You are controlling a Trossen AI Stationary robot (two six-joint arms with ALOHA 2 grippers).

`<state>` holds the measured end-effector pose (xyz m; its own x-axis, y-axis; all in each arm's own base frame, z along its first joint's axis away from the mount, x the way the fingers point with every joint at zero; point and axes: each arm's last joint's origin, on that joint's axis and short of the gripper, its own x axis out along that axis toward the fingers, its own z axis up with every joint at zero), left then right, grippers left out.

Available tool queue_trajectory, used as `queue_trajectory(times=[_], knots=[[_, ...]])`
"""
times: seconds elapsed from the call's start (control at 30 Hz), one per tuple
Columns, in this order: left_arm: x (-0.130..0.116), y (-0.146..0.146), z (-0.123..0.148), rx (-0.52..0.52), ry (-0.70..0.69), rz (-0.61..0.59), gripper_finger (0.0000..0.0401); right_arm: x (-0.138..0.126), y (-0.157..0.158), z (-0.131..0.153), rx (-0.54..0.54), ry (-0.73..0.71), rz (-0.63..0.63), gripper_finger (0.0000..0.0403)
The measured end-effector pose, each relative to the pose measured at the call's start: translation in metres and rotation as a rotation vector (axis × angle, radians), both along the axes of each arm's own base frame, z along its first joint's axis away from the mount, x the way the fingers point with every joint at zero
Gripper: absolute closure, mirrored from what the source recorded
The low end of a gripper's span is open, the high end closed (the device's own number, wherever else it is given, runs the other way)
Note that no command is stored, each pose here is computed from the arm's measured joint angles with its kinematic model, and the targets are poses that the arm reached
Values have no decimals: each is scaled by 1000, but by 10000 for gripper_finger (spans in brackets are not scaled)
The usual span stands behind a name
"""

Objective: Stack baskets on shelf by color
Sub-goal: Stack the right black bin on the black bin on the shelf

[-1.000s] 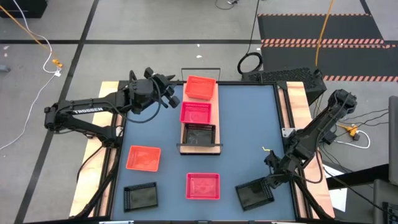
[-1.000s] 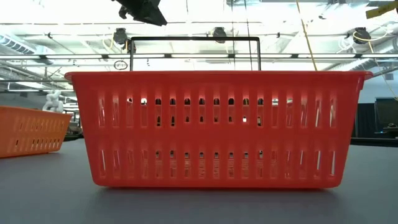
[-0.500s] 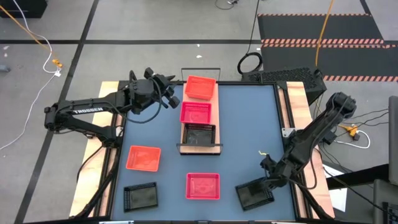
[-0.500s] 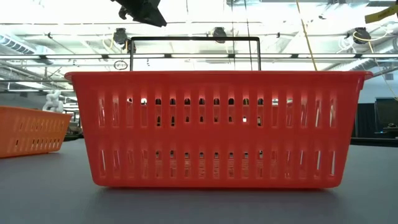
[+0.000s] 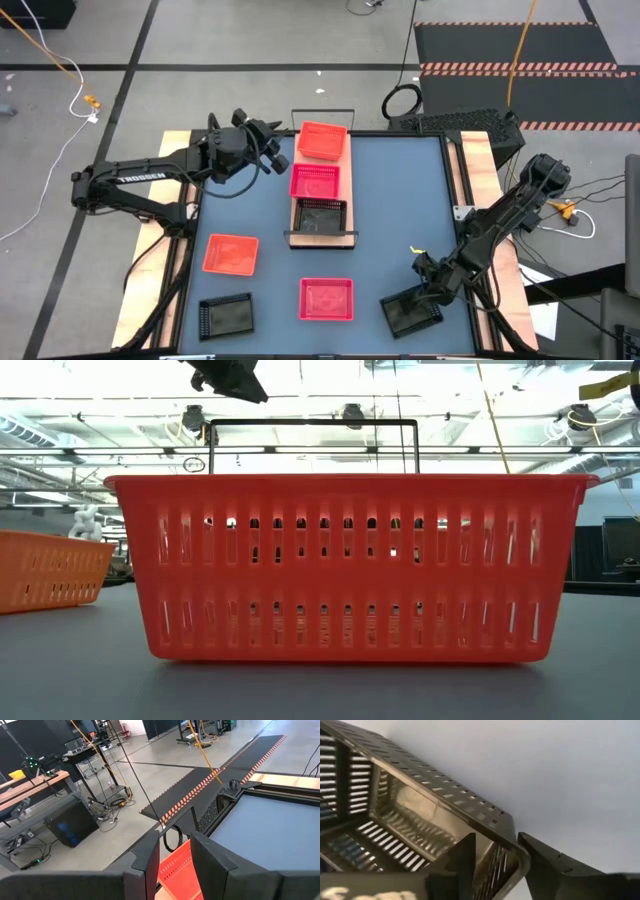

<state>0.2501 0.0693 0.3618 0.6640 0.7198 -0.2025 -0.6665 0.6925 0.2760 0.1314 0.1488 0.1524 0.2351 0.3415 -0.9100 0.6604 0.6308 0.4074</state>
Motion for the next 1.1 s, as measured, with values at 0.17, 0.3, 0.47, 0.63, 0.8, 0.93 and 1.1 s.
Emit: queue_trajectory(times=[0.17,0.3,0.47,0.63,0.8,0.93,1.1], knots=[[0,0,0,-7,-8,2,288,-1,-1,3,7,-13,10,308],[0,0,0,-9,-11,3,288,-2,-5,10,-5,-50,-13,376],[0,0,0,-11,-12,3,288,-2,-9,41,-62,-97,-80,397],[0,0,0,-11,-12,4,288,-7,-20,91,-150,-63,-190,400],[0,0,0,-11,-13,4,288,-13,-39,157,-260,-163,-336,401],[0,0,0,-11,-12,4,288,-17,-61,197,-349,-353,-480,401],[0,0,0,-11,-12,4,288,-16,-96,217,-478,-567,-739,402]])
